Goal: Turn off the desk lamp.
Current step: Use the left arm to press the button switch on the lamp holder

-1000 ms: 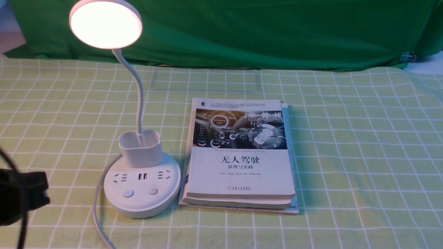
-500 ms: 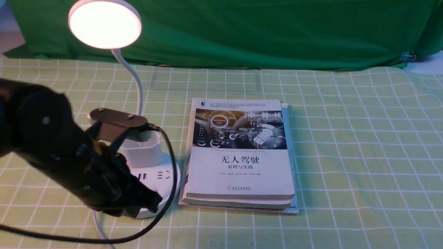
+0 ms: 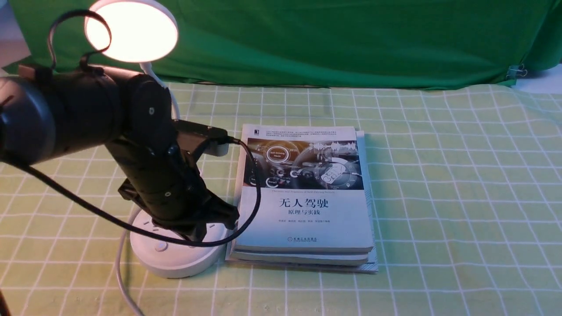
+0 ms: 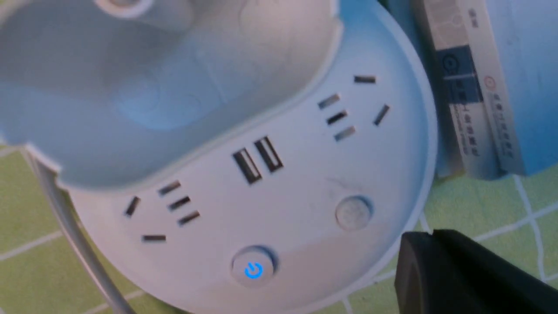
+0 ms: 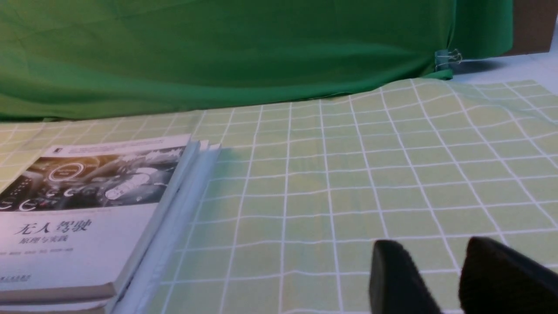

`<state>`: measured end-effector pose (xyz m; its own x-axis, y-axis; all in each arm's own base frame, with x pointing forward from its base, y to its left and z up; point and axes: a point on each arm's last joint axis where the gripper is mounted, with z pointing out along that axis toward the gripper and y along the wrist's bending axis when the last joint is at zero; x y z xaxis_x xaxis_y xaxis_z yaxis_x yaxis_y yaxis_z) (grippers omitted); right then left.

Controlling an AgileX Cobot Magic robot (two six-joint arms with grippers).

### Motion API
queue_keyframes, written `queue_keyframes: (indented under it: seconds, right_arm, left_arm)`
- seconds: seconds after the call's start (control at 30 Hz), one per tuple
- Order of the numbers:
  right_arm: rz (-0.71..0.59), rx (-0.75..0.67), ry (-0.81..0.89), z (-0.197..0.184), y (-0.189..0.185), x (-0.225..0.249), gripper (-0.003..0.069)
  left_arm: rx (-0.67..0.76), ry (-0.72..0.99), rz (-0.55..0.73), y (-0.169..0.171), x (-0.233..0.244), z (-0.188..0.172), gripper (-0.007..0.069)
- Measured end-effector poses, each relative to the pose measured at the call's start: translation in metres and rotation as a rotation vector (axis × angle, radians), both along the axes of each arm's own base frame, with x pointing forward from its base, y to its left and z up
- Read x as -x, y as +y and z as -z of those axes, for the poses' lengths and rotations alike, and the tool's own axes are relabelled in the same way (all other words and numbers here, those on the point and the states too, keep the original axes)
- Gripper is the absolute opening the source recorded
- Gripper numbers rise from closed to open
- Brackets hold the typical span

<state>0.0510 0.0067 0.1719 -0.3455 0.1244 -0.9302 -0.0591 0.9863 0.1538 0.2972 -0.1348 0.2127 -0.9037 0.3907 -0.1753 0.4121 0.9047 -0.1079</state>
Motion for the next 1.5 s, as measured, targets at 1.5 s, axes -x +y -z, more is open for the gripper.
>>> queue_keyframes:
  seconds: [1.5]
  right_arm:
    - [0.0, 0.0, -0.001, 0.0, 0.0, 0.0, 0.0238]
  left_arm:
    - [-0.06, 0.054, -0.025, 0.003, -0.015, 0.029, 0.0001]
